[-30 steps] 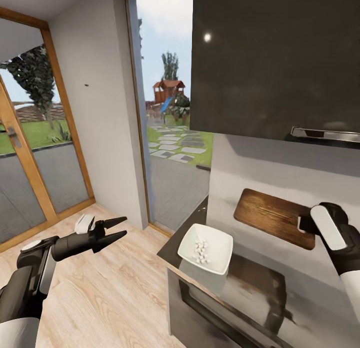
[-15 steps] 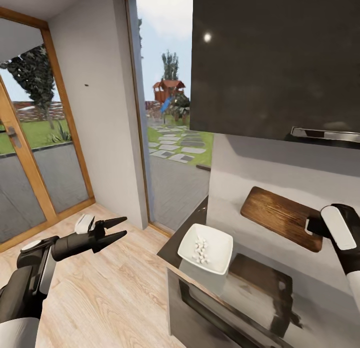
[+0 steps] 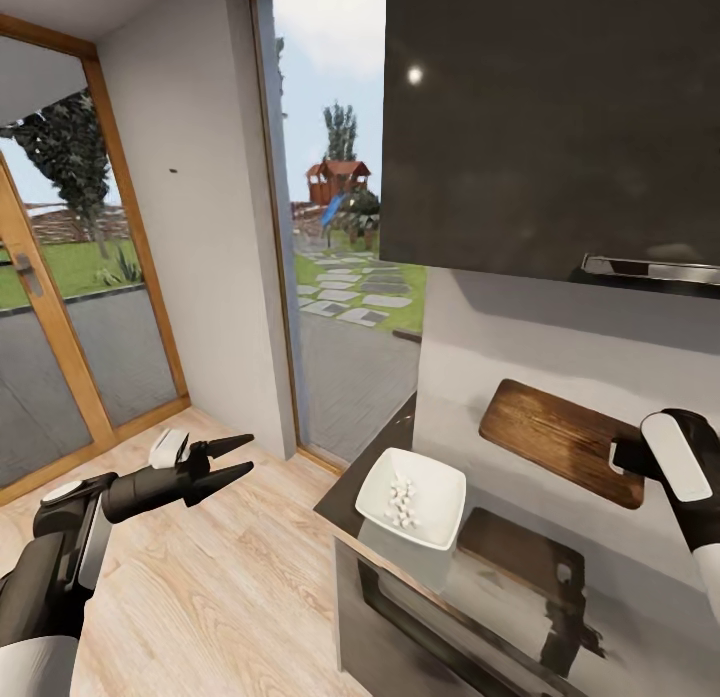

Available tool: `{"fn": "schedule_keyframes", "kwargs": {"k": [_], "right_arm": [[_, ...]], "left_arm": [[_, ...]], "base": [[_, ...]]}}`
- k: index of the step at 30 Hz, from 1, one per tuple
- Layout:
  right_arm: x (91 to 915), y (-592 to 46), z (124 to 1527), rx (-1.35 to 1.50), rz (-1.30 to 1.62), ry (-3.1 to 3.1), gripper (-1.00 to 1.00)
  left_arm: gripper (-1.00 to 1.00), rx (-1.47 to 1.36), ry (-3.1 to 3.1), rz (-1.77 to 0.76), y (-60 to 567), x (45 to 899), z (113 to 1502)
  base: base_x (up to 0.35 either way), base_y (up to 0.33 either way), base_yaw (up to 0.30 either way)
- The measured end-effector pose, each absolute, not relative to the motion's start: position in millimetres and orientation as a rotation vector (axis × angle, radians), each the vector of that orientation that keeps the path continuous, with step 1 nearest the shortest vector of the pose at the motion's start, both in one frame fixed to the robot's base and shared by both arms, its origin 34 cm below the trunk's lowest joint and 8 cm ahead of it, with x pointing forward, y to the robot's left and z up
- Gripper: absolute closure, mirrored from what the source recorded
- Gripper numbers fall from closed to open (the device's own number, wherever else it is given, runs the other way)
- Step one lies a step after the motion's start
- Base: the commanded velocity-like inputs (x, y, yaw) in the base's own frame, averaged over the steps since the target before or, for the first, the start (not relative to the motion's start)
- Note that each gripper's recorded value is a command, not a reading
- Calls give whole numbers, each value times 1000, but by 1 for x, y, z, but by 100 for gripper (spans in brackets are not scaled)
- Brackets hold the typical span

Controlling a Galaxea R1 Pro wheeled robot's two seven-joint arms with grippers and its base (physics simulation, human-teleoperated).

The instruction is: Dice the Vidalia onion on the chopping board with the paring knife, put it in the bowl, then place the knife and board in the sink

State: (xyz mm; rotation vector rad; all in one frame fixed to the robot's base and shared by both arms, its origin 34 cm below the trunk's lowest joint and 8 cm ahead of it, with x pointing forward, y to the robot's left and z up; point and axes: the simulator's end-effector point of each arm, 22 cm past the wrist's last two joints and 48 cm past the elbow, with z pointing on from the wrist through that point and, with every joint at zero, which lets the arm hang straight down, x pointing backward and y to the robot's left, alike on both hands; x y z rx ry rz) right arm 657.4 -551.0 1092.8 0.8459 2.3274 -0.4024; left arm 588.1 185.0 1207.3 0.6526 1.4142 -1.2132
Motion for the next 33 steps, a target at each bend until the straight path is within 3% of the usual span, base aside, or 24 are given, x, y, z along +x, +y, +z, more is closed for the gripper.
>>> {"fn": "schedule_keyframes", "kwargs": {"k": [10,33], "right_arm": [[661,-540,1088,780,-431,2358,100],[662,-530,1080,707,-486,2393,100]], "left_arm": [[-100,653,1415,-1212,185,588,1207],[-100,653,1416,-1211,185,589,1207]], "base": [[0,0,-49],[0,0,-278]]}}
